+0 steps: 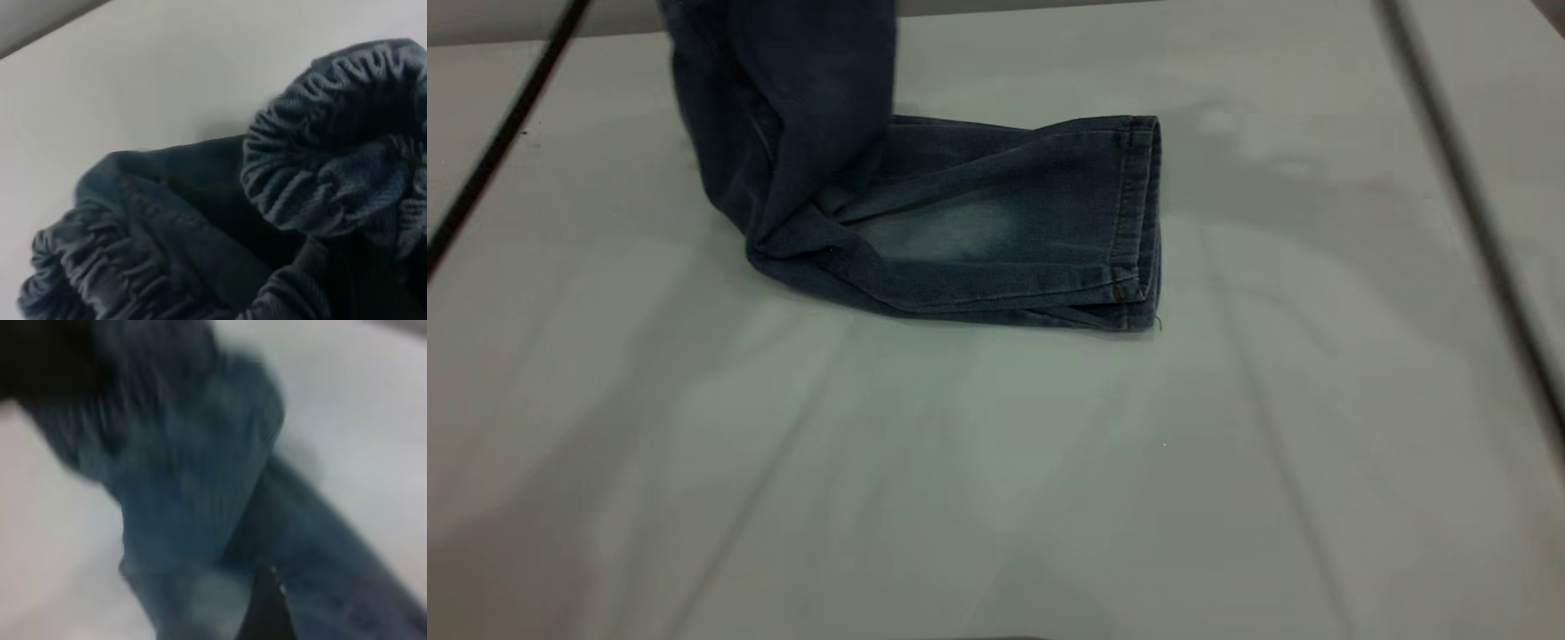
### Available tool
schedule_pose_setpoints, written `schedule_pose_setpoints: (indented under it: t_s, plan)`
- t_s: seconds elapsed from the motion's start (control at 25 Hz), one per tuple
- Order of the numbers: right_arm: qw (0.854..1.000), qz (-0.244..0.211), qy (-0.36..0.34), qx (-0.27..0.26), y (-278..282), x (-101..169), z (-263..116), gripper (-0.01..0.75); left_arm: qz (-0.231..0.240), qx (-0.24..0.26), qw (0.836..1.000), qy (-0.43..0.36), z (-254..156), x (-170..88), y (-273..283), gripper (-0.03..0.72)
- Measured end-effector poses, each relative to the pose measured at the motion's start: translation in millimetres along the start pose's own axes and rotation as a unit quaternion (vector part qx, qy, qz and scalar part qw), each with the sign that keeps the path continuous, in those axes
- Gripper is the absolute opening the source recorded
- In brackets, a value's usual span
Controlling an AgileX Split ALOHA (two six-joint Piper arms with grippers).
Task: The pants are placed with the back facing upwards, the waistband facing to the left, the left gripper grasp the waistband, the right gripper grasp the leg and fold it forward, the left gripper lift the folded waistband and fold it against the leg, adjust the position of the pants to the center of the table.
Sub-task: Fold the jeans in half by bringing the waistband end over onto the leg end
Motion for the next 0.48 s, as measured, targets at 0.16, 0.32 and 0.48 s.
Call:
schedule_pose_setpoints:
  t_s: [0.16,0.32,0.48]
  plan:
    - [0.999,-0.018,0.003,-0.045,46.5,-3.2,25.4,0.462,-0.024,-0.001,0.999,-0.038,2.9,-41.9,-0.4,0.078]
    - [0.998,-0.017,0.017,-0.063,75.0,7.6,36.6,0.461,-0.045,0.004,0.997,-0.07,-0.2,-79.7,-10.9,0.078]
    - [0.997,-0.012,0.029,-0.069,89.6,18.8,40.7,0.461,-0.066,0.021,0.993,-0.1,-11.2,-117.0,-27.6,0.078]
Point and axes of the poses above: a point on each arm's last joint axis where the gripper is mounted, y pointing back along that axis away from the gripper, x along the wrist's bending axis when the last joint is at zero, z = x × y, the point moved 7 cm from there along -y, pointing out along that axis toward the gripper, and after that the axes turned 1 degree about -y, right-handed, at the moved point
